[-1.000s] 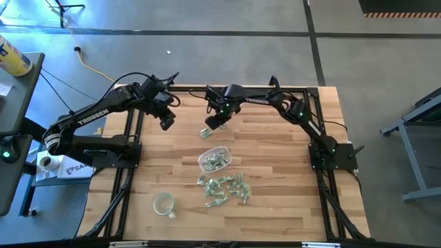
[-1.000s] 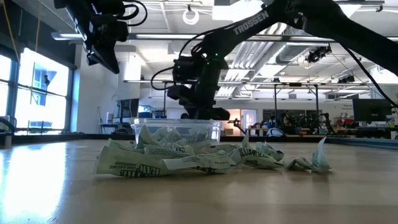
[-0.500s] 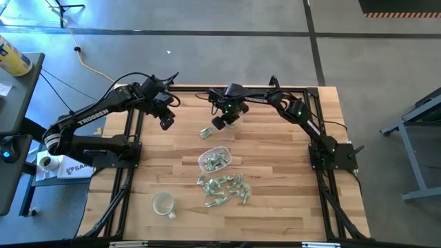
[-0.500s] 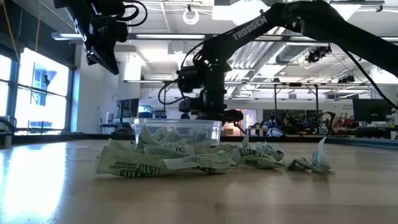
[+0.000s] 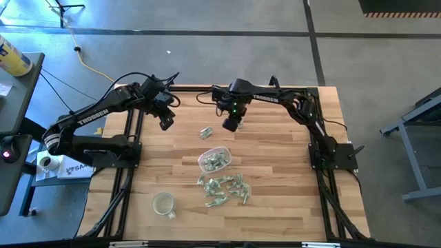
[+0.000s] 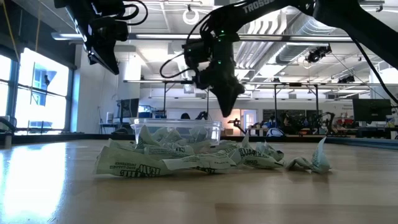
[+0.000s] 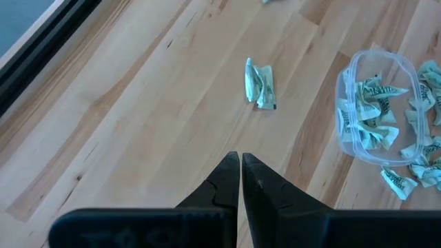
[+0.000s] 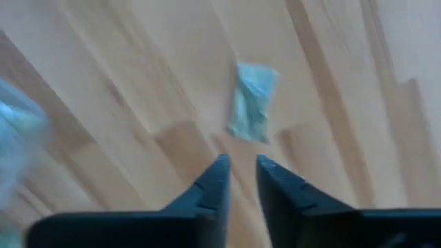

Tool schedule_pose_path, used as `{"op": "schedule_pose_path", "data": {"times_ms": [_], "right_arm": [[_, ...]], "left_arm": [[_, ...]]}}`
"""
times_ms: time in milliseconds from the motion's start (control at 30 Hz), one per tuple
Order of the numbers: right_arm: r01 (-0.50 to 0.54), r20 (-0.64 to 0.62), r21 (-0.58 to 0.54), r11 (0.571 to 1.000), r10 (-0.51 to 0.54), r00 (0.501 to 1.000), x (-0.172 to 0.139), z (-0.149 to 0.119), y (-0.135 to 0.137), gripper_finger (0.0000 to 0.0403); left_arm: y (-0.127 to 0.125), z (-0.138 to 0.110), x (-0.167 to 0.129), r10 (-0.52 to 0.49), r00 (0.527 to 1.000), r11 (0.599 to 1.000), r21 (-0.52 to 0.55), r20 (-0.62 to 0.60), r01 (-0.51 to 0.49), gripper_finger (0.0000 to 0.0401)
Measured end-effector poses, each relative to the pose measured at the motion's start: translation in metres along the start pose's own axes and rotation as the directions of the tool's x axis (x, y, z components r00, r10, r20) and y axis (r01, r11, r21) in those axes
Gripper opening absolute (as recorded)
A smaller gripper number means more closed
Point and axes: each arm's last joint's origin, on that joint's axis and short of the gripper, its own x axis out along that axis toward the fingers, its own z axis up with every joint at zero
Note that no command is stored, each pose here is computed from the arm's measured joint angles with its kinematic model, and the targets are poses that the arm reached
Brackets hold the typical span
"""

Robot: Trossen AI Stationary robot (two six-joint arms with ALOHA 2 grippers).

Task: Pick and place Stevia / Truvia into bins
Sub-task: Put the stevia packet into the transparent container

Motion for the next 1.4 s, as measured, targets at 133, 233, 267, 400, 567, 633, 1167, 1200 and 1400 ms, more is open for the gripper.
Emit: {"op": "schedule_pose_path", "data": {"times_ms": [133,233,267,400,567,633,1167,1200,1400], "right_arm": [[0.015,-0.025,-0.164,0.986,-0.02,1.0,0.003,-0.002,-0.006,0.0139],[-0.015,0.031,-0.263,0.965,0.024,0.999,0.007,0.002,-0.003,0.0203],[-0.027,0.055,-0.277,0.961,0.044,0.997,0.011,0.005,-0.002,0.0223],[-0.051,0.074,-0.289,0.956,0.075,0.994,0.039,0.005,-0.006,0.028],[-0.039,0.047,-0.266,0.963,0.054,0.997,0.061,-0.005,-0.013,0.0296],[-0.005,0.073,-0.273,0.962,0.026,0.997,0.064,-0.009,-0.013,0.0294],[-0.043,0.125,-0.156,0.987,0.062,0.99,0.084,-0.016,-0.019,0.0096],[-0.043,0.127,-0.156,0.987,0.064,0.99,0.084,-0.016,-0.019,0.007],[-0.089,0.125,-0.156,0.984,0.11,0.986,0.071,-0.01,-0.012,0.0024]], "left_arm": [[0.0,-0.001,0.0,0.0,1.0,1.0,0.002,-0.009,0.0,0.0056],[0.0,-0.003,0.0,0.0,1.0,1.0,-0.002,-0.03,0.0,0.0056],[0.0,-0.004,0.0,0.001,0.999,1.0,-0.003,-0.037,-0.001,0.0056],[0.0,-0.005,0.0,0.02,0.999,1.0,-0.004,-0.049,-0.02,0.0056],[0.001,-0.006,0.0,0.053,0.996,0.999,-0.005,-0.065,-0.054,0.0056],[0.002,-0.006,0.0,0.058,0.996,0.998,-0.004,-0.064,-0.058,0.0056],[0.002,-0.005,0.0,0.062,0.997,0.998,-0.01,-0.049,-0.062,0.0056],[0.002,-0.005,0.0,0.061,0.997,0.998,-0.01,-0.049,-0.062,0.0056],[0.002,-0.005,0.0,0.061,0.997,0.998,-0.01,-0.049,-0.062,0.0056]]}}
